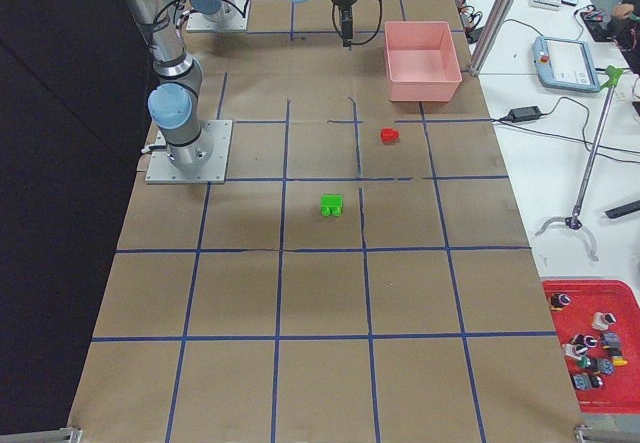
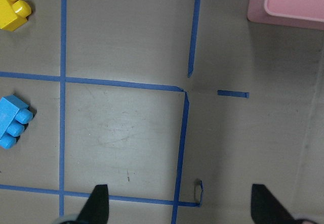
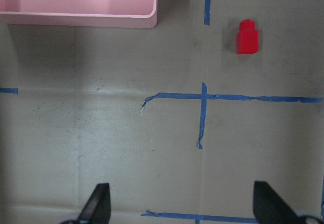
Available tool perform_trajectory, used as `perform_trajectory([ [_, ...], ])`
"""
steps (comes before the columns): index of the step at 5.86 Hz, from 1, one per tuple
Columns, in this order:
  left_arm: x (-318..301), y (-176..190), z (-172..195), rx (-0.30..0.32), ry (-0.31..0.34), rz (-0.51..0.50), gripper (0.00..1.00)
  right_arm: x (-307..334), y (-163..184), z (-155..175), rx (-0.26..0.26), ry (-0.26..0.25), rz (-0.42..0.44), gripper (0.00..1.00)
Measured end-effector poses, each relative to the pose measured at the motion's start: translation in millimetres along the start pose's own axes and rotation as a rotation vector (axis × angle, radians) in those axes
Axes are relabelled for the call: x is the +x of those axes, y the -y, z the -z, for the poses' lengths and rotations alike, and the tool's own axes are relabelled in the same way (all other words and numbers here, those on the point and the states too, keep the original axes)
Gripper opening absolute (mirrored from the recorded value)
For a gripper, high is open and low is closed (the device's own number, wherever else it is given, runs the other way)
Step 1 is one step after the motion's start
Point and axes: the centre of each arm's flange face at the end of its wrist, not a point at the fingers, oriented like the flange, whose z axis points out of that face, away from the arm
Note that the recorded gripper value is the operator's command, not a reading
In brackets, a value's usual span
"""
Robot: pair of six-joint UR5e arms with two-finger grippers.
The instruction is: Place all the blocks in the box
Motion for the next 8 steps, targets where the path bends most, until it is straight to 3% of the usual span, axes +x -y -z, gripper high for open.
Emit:
perform_trajectory([
  [4, -1, -1, 5, 0.011, 0.001, 0.001, 1.00, 8, 3, -5, -0.005, -0.003, 0.023, 1.00],
  [7, -8, -2, 5, 0.008, 0.011, -0.005, 1.00, 102, 21, 0, 0.027, -0.043, 0.057, 1.00],
  [8, -36, 5, 2, 0.001, 0.037, -0.015, 1.00, 135, 24, -2, 0.030, -0.057, 0.085, 1.00],
])
